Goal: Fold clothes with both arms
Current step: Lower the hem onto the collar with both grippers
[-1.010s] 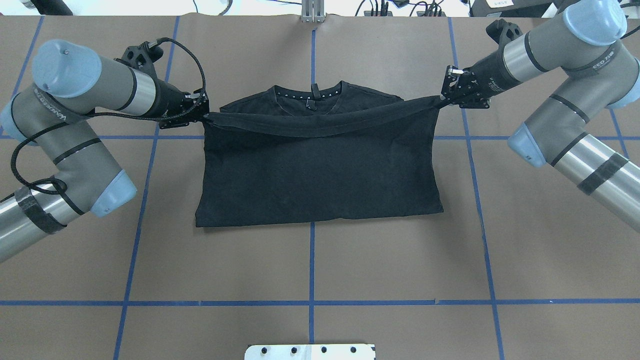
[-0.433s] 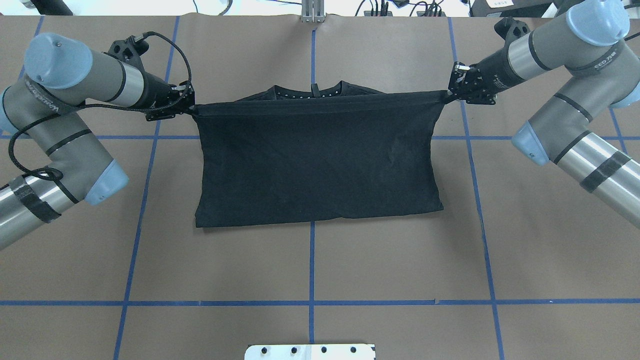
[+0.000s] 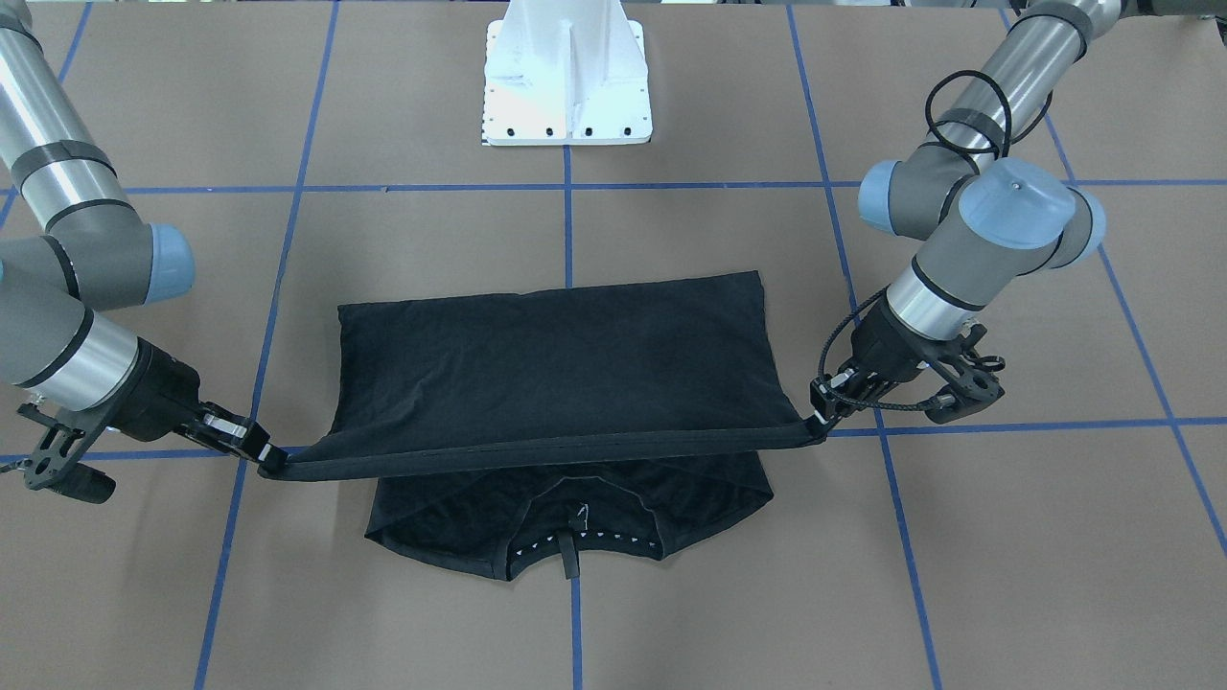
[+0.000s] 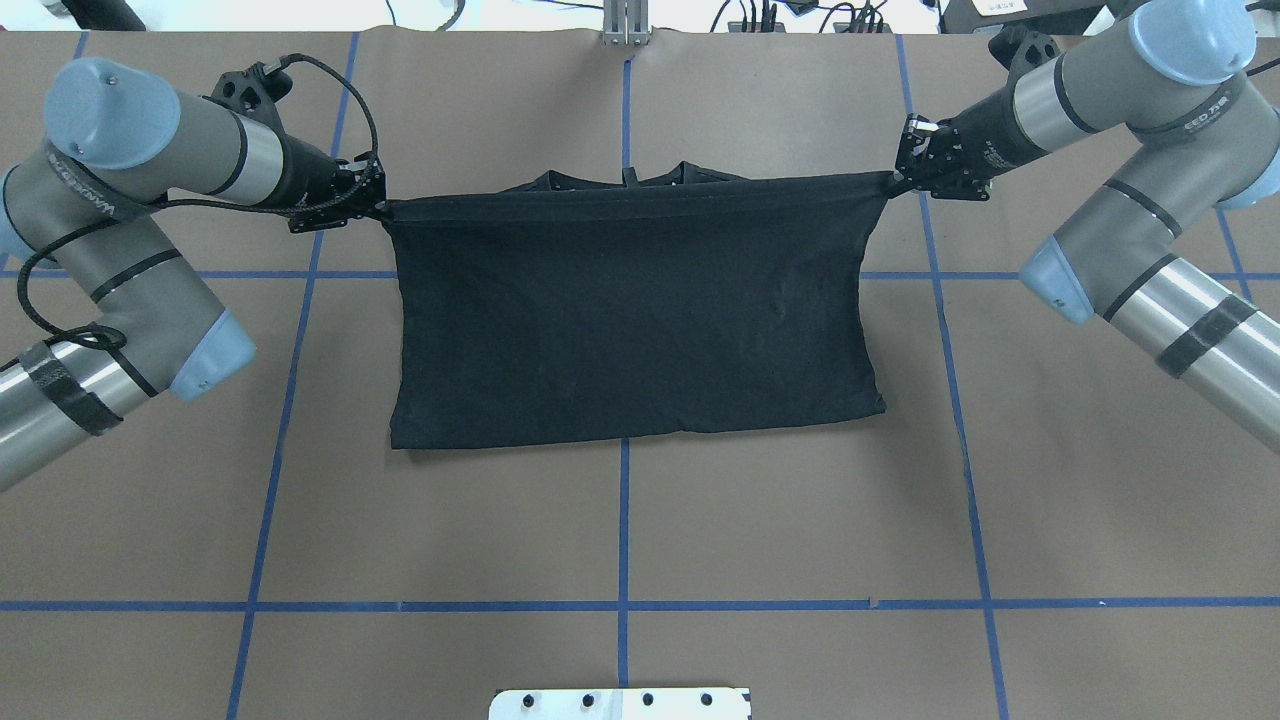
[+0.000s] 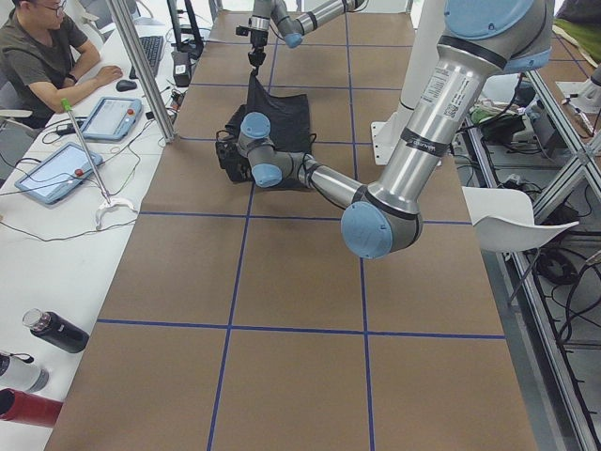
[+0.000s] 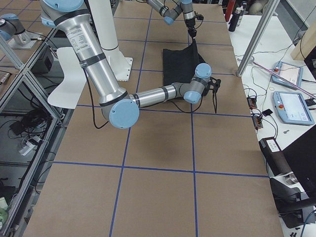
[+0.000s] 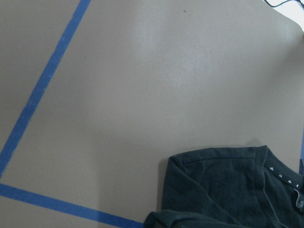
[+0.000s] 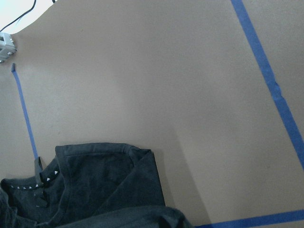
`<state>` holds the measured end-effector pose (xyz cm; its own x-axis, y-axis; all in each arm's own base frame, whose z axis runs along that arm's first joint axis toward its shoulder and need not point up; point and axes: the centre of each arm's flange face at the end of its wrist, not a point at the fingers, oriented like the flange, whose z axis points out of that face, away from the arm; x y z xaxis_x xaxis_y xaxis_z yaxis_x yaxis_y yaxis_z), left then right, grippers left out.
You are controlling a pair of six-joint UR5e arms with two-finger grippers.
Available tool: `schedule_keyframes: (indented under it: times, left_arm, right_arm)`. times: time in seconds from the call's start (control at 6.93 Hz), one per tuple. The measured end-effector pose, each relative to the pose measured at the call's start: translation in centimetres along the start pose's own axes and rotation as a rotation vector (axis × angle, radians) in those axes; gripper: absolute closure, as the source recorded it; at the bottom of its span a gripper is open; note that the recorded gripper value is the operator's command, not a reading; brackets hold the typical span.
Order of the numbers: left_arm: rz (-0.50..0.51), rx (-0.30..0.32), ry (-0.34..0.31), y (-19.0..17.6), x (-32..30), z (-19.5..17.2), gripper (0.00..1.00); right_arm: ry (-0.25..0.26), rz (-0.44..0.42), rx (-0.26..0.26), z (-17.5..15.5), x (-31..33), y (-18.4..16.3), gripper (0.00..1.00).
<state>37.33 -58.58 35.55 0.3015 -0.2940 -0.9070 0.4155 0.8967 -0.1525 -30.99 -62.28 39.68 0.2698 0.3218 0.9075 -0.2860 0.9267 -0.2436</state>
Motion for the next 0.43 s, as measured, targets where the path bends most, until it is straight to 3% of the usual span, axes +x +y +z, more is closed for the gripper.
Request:
schedule_keyframes:
  times: [0.43]
  left_arm:
    - [0.007, -0.001, 0.017, 0.03, 1.69, -0.31, 1.0]
  right_arm:
    - [-0.008, -0.005, 0.009, 0.09, -1.45, -0.28, 1.0]
